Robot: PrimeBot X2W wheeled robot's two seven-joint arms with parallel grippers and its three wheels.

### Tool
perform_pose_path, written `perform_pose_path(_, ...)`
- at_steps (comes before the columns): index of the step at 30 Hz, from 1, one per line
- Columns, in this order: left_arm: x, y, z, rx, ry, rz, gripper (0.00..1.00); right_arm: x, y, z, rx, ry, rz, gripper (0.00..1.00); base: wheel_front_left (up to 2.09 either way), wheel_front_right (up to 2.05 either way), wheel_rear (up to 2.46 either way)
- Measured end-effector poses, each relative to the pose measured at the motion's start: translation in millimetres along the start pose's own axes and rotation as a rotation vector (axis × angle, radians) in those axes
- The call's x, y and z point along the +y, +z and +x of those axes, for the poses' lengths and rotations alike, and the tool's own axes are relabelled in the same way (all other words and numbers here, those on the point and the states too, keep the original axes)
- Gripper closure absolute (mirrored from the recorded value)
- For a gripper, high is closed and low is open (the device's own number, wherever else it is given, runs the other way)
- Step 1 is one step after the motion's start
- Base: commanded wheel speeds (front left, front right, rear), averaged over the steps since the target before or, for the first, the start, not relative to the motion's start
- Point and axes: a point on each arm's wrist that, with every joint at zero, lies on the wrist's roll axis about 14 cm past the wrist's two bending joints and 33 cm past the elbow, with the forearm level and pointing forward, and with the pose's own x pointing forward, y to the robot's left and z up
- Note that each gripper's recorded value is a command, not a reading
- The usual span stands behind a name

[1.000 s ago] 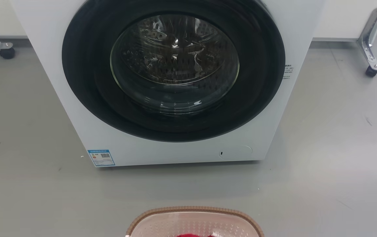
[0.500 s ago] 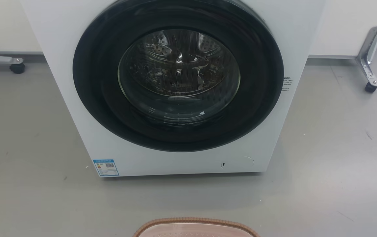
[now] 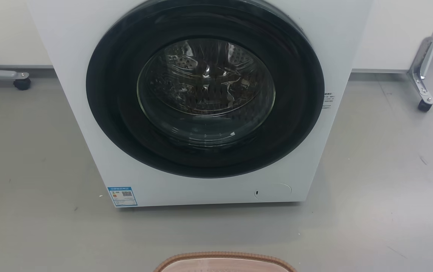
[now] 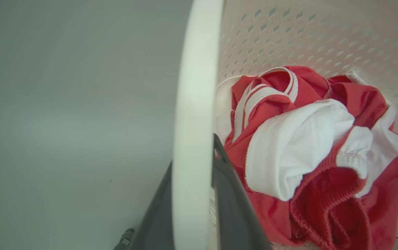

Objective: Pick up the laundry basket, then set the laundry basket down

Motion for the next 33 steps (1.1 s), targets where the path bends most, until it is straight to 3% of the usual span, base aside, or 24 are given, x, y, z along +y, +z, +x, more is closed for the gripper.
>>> perform_pose_path(33, 3.2, -5.5, -0.3, 0.021, 0.015, -0.004, 1.0, 3.5, 1.4, -0.4, 0.007, 0.012, -0.011, 1.0, 0.0, 0.0, 0.0)
